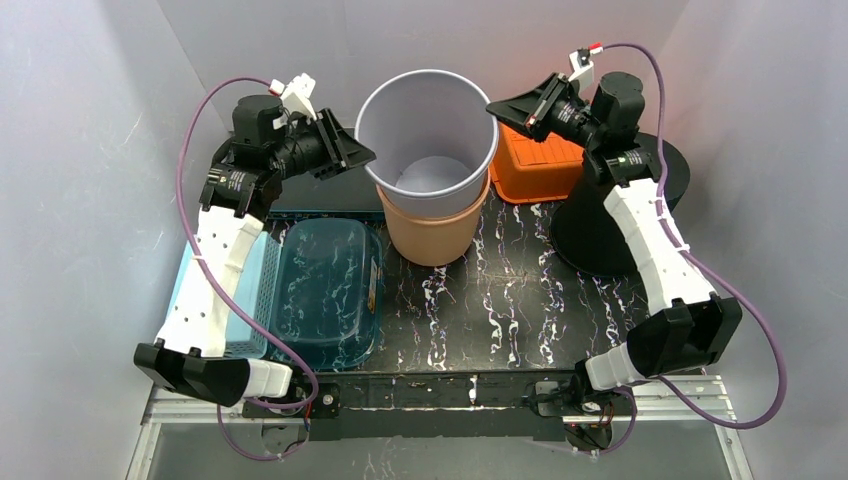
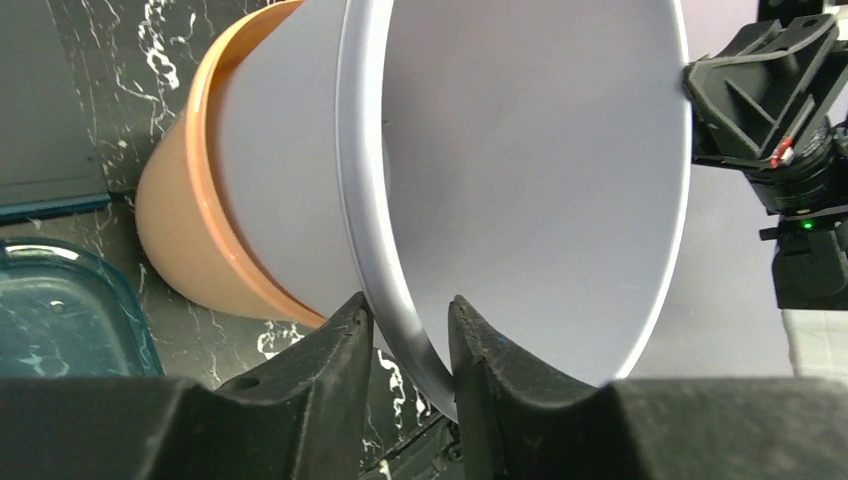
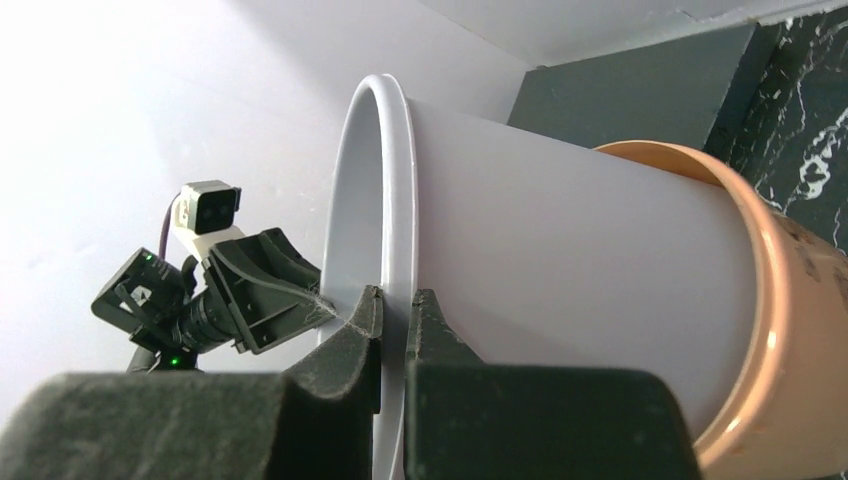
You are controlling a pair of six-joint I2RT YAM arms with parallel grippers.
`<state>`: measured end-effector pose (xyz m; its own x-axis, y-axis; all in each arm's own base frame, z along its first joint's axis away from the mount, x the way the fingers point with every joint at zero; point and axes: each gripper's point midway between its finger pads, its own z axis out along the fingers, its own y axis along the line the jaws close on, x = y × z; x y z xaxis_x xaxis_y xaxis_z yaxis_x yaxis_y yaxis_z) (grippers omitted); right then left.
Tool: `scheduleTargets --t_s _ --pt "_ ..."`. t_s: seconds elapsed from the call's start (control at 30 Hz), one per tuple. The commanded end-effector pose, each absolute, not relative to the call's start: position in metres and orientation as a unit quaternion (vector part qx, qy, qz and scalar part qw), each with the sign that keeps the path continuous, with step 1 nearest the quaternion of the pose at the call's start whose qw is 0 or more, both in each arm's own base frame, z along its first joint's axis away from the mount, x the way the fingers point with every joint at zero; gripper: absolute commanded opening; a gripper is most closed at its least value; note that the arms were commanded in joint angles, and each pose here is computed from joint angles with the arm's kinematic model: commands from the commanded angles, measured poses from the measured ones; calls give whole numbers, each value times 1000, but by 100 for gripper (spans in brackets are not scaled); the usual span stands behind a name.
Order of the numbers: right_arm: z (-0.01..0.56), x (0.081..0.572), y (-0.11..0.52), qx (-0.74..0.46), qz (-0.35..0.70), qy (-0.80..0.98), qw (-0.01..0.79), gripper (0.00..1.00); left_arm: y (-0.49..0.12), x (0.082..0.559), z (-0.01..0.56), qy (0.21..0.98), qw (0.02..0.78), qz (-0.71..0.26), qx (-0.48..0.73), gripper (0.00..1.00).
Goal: Turn the large container upside down
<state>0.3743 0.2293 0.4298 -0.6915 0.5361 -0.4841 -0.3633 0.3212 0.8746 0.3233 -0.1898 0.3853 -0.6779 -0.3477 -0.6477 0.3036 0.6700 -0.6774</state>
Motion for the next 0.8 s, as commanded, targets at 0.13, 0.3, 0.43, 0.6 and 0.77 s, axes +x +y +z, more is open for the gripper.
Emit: scheduleTargets --t_s 0.13,0.3,0.43,0.6,0.77 --pt "542 308 229 -87 624 608 484 1 -190 303 446 767 471 -435 29 15" --pt "554 290 227 -124 615 592 506 1 -188 293 460 749 492 -442 40 8" --pt "562 273 224 -156 607 577 523 1 -187 286 467 735 509 -445 47 6" --pt "570 254 221 -191 593 559 547 1 -185 276 473 723 520 -452 54 6" --pt "573 233 217 -229 577 537 571 1 -189 267 476 705 525 -471 70 4"
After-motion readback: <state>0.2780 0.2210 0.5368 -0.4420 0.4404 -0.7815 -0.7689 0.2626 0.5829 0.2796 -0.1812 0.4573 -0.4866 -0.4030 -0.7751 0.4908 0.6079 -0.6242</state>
